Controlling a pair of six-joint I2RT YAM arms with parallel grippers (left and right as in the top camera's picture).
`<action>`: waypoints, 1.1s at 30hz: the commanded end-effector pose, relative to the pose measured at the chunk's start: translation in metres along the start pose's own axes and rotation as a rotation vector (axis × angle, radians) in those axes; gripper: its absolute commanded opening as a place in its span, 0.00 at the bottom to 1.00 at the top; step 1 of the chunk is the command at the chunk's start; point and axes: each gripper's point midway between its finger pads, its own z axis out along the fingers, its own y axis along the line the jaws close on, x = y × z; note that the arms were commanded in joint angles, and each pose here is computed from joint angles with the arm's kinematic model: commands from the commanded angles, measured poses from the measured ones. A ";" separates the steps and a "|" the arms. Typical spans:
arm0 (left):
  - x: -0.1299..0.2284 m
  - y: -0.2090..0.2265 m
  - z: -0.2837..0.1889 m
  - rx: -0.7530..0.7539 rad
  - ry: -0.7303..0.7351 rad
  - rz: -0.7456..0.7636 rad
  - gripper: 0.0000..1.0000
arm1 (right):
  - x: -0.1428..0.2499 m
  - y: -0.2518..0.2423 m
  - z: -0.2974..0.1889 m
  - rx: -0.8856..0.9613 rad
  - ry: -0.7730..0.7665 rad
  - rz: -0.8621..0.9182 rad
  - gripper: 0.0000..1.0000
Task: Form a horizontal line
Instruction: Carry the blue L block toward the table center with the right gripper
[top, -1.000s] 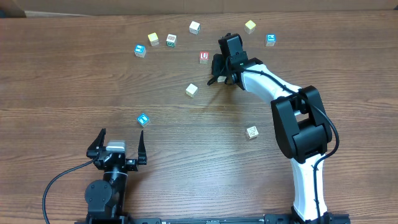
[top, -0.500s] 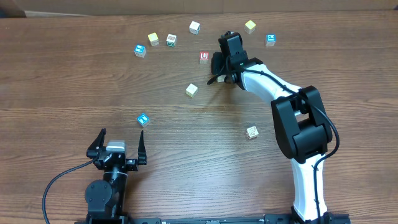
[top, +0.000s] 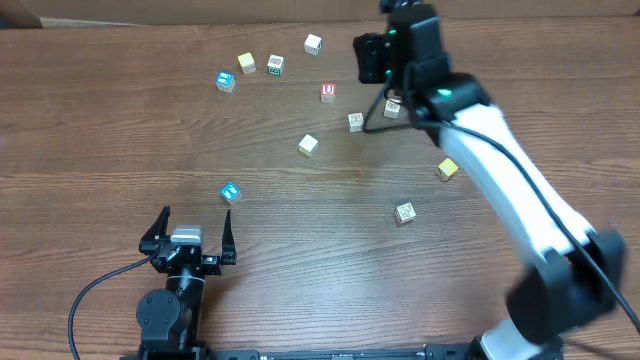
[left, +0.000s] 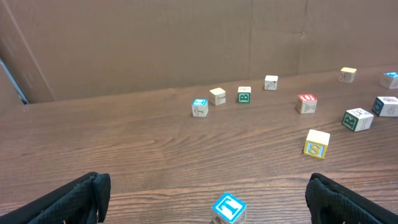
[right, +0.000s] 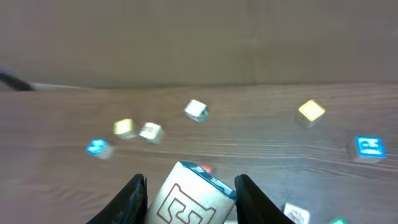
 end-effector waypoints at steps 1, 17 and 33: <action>0.000 0.002 0.000 -0.010 -0.006 0.019 0.99 | -0.012 0.027 -0.047 -0.107 -0.009 -0.018 0.32; 0.000 0.002 0.000 -0.010 -0.006 0.019 0.99 | 0.166 0.057 -0.060 -0.156 0.601 -0.079 0.32; 0.000 0.002 0.000 -0.010 -0.006 0.019 1.00 | 0.307 0.086 -0.051 -0.166 0.907 -0.280 0.33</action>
